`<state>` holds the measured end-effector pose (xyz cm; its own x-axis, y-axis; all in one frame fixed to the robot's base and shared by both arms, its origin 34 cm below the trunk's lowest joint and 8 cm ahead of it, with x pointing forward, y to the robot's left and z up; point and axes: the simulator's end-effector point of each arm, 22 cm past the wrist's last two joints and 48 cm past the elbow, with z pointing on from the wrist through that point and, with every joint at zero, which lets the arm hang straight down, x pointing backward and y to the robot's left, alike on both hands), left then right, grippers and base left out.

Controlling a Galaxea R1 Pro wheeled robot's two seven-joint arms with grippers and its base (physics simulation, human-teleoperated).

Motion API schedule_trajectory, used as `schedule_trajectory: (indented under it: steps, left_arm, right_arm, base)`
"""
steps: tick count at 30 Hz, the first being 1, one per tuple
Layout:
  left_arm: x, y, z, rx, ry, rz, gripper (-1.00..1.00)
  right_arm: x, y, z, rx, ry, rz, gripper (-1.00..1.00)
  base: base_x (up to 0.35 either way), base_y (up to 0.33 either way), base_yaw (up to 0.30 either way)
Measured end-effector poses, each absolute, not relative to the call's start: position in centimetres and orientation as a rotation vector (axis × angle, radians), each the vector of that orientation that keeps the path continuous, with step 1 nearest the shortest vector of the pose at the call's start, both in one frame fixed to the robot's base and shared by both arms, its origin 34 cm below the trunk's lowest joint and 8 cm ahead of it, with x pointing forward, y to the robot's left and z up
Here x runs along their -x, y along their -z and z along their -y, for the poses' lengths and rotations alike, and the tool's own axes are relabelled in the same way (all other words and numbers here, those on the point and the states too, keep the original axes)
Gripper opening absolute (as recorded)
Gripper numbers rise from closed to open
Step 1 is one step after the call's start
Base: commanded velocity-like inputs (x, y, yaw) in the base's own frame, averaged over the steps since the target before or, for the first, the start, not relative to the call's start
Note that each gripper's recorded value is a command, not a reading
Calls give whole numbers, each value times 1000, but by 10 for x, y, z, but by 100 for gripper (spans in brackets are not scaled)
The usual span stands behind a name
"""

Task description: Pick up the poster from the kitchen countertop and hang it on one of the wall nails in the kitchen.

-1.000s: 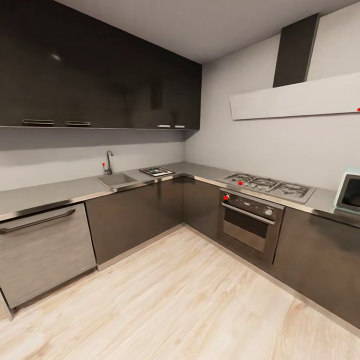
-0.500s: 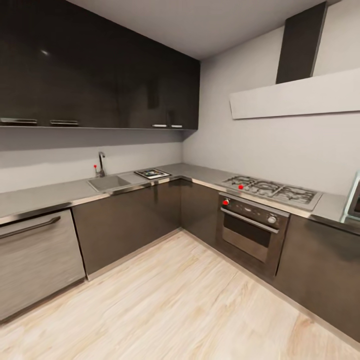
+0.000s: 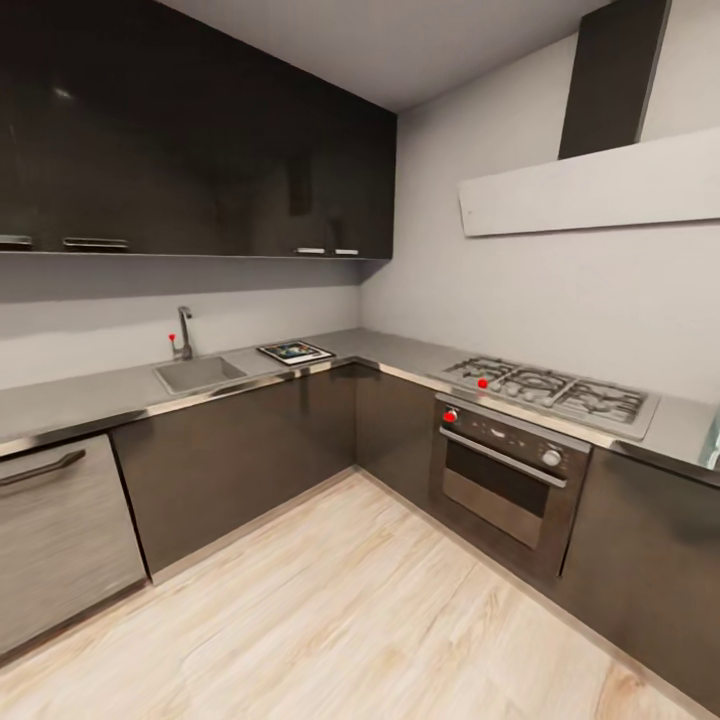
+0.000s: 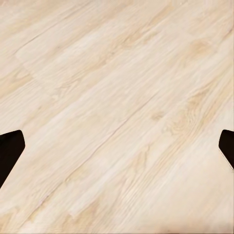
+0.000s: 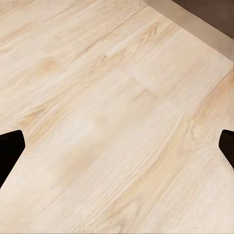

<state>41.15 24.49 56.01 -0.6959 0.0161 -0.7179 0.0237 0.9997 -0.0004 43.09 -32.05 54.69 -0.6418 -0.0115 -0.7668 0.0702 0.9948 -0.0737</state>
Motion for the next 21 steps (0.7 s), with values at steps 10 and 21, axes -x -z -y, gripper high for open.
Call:
schedule_trajectory:
  steps: [10,21]
  left_arm:
    - [-411,-560,-245,-27,12,-2341,100]
    - [-411,-560,-245,-27,12,-2341,100]
  right_arm:
    - [-431,-547,320,-41,120,-2265,100]
    - [-431,-547,319,-40,119,-2265,100]
  base:
    - [317,-106,0]
    - [317,-102,0]
